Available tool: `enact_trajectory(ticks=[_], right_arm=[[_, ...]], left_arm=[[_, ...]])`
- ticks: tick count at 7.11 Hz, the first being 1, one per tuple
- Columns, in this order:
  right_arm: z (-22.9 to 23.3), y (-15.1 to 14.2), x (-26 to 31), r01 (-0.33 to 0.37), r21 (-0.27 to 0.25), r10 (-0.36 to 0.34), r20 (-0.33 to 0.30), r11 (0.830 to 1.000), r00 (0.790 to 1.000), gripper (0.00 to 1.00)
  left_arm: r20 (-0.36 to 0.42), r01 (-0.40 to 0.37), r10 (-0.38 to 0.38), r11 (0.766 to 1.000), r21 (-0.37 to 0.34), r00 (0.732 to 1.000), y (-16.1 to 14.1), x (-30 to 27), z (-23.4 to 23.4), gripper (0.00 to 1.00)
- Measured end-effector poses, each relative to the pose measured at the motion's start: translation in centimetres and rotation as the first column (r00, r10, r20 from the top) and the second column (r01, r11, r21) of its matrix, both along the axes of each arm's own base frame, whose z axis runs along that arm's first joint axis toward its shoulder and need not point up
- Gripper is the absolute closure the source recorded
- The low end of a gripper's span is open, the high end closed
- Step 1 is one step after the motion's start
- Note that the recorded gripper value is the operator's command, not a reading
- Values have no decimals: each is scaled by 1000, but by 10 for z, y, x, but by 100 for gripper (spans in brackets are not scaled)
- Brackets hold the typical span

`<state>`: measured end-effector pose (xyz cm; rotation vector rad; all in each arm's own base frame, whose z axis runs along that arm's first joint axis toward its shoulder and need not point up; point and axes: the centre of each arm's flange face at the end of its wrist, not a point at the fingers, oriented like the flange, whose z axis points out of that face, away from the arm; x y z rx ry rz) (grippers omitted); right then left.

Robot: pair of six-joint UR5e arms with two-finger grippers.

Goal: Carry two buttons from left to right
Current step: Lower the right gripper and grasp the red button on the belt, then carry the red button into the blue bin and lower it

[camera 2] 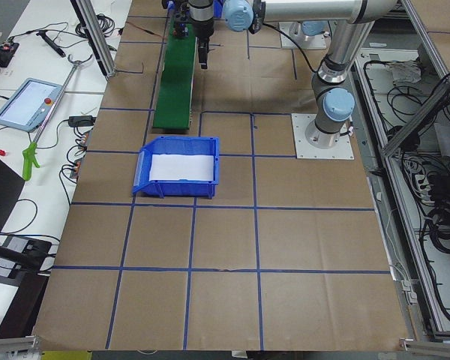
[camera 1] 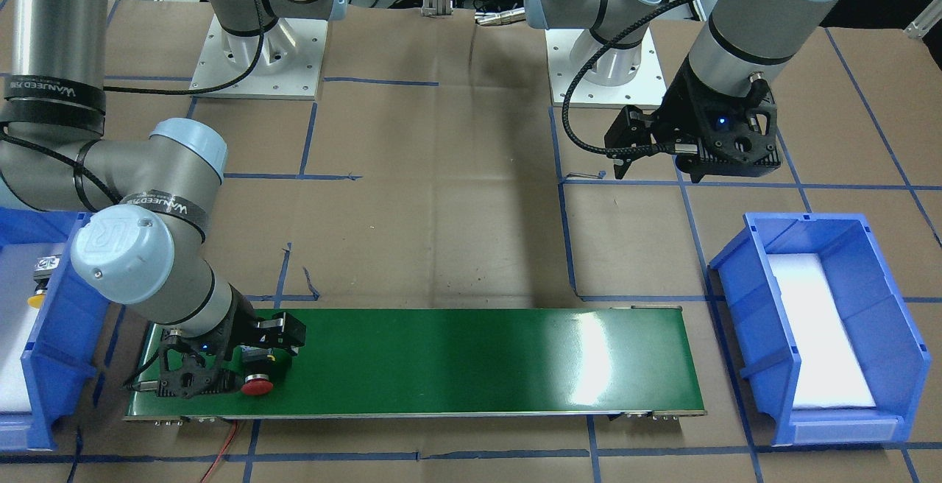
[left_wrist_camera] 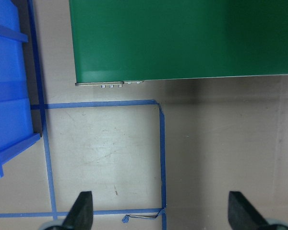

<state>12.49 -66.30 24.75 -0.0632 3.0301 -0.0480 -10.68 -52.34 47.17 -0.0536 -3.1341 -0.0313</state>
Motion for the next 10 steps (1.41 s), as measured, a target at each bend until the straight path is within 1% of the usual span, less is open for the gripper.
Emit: enact_trajectory(ticks=[1,2,3,4,5,6,7,8,9,10], right_arm=[[-4,-2,-6,7,5,-7,-2,1000,1000,7],[-5,-3,-14,15,8,-15,-5,1000,1000,13],[-4,-4,-21,23,11,-23,-7,1000,1000,30],[-4,-5,-28,29,13,-29,-9,999,1000,58],[-3,-5,-34,35,19,-34,-20,999,999,80],[-4,-3,-39,39,44,-37,-44,998,998,92],[-3,1,-43,41,80,-36,-61,996,997,95],[0,3,-46,44,106,-36,-77,993,996,96],[7,4,-53,51,113,-40,-99,992,994,96],[18,5,-63,64,104,-52,-116,993,992,96]], left_arm=[[0,-1,1,1000,-1,1000,0,0,0,0],[0,-1,1,1000,-1,1000,0,0,0,0],[0,-1,1,1000,-1,1000,0,0,0,0],[1,-1,1,1000,-1,1000,0,0,0,0],[1,-1,1,1000,-1,1000,0,0,1,0],[1,-1,1,1000,-1,1000,0,0,1,0],[0,-1,1,1000,-2,1000,0,0,1,0],[0,-1,1,1000,-2,1000,0,0,1,0],[0,-1,1,1000,-3,1000,0,0,1,0],[0,-1,1,1000,-4,1000,0,0,1,0]])
